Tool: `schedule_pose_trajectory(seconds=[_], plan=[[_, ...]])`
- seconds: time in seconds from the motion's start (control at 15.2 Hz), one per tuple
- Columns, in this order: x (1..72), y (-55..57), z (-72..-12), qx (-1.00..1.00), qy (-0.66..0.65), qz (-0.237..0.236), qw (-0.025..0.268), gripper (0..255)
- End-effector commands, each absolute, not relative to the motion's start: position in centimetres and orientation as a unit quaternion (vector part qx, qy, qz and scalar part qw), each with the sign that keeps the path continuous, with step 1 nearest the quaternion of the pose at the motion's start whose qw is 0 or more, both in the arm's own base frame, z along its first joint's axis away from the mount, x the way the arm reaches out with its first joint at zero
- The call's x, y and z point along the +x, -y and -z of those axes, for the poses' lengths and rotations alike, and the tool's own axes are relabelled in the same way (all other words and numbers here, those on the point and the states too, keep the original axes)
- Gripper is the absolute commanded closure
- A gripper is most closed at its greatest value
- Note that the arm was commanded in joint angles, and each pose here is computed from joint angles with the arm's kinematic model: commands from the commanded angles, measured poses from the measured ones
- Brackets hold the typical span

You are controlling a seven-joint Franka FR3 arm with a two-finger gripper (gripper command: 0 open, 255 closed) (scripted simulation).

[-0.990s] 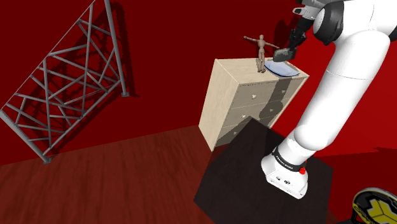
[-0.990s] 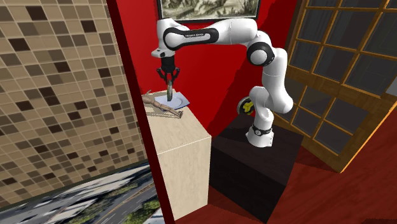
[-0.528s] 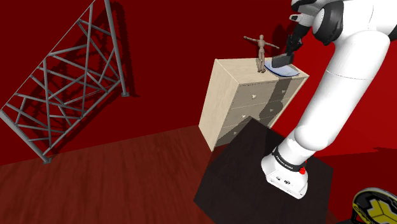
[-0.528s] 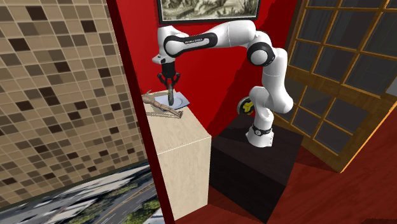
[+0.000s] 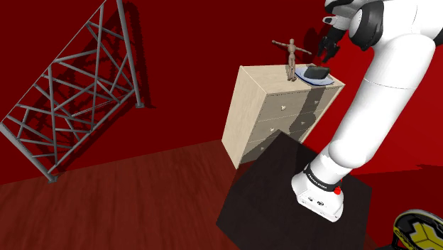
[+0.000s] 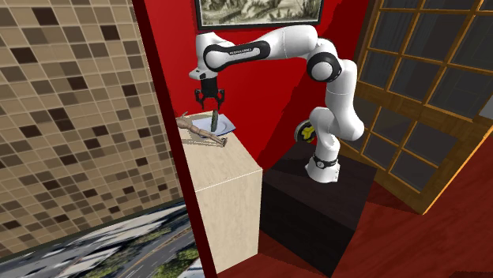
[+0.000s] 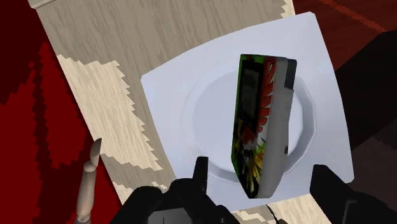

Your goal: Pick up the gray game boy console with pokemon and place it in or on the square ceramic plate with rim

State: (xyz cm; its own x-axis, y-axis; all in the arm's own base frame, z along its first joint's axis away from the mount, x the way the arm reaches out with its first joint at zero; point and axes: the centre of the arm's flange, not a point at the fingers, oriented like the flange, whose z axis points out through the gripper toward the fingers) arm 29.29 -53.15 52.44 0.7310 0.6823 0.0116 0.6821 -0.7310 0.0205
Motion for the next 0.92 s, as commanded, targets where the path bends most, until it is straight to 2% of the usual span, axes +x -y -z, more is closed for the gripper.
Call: schedule_pose_trajectory(seconds=[0.0,0.2,0.46,0.86], plan=[[29.3,53.1,-52.4,0.93,-0.367,-0.009,0.007,0],[29.3,53.1,-52.4,0.93,-0.367,-0.009,0.007,0],[29.2,53.1,-57.4,0.93,-0.367,-0.009,0.007,0],[29.2,53.1,-57.4,0.93,-0.367,-0.009,0.007,0]])
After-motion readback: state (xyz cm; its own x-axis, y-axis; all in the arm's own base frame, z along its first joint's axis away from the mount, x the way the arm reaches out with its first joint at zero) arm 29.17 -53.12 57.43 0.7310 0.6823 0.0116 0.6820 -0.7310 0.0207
